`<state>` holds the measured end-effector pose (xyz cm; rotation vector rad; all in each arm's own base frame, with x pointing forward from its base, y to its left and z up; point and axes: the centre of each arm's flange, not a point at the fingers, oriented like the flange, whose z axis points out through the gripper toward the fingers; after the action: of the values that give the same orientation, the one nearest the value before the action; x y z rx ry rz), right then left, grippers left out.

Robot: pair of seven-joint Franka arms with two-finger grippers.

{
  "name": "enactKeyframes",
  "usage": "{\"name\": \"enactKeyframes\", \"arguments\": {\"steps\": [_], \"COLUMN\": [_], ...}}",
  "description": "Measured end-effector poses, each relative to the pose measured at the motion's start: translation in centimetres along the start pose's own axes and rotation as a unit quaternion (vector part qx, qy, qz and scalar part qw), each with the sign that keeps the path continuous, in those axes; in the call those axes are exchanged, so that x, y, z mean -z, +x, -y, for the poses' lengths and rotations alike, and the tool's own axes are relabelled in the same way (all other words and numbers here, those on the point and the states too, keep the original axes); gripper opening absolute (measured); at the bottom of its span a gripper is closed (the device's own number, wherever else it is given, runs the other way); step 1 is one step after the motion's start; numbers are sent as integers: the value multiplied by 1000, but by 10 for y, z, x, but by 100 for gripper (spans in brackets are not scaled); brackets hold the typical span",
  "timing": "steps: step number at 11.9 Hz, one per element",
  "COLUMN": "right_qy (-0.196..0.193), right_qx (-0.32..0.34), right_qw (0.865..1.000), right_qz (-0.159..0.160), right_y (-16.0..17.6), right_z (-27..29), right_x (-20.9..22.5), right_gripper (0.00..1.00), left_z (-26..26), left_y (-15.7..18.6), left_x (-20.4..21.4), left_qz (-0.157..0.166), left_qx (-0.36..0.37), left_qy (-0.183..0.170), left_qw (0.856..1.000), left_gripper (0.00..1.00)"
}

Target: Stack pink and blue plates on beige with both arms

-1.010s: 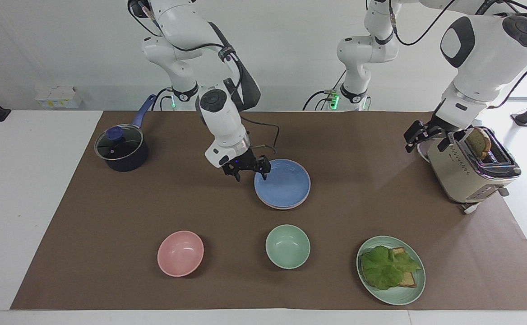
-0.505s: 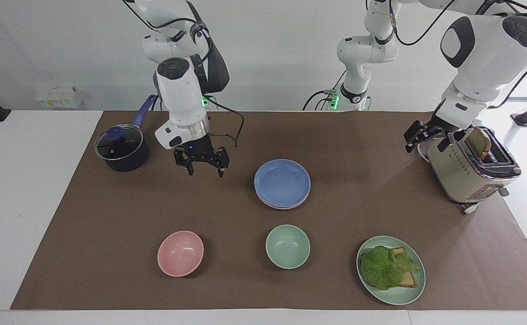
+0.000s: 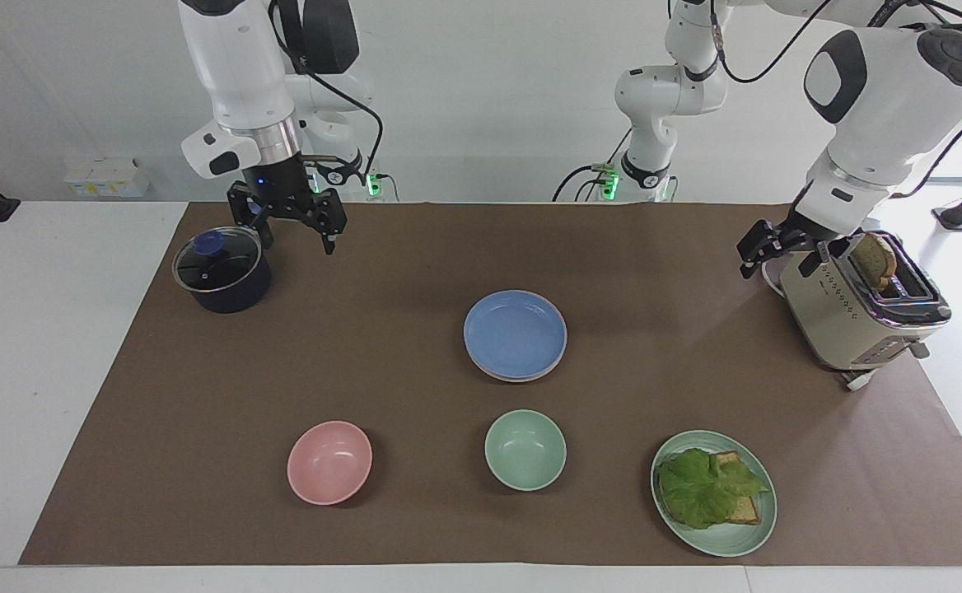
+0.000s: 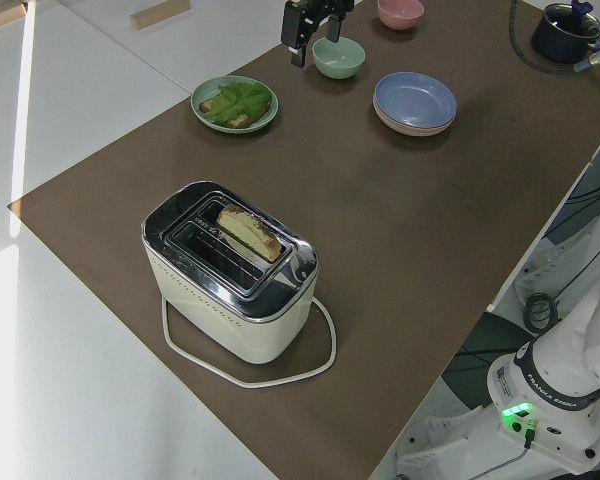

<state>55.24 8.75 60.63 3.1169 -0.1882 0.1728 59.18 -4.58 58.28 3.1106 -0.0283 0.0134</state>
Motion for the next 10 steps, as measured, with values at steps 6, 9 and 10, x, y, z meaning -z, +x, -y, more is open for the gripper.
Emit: {"name": "enactKeyframes", "arguments": {"steps": [6, 9, 10], "right_qy": [1, -1, -2], "right_qx": [11, 38, 50], "right_qw": [1000, 999, 999], "right_qz": [-7, 0, 6], "right_y": [6, 5, 4], "right_z": [-15, -15, -16], "right_x": [18, 18, 17], "right_gripper": [100, 100, 100], "left_z": [0, 0, 0], "left_y": [0, 0, 0], "left_x": [0, 0, 0], "left_qz": [0, 0, 0], "left_qx": [0, 0, 0], "left_qy": [0, 0, 0], "left_qw": [1000, 1000, 1000], "left_gripper": [100, 100, 100]}}
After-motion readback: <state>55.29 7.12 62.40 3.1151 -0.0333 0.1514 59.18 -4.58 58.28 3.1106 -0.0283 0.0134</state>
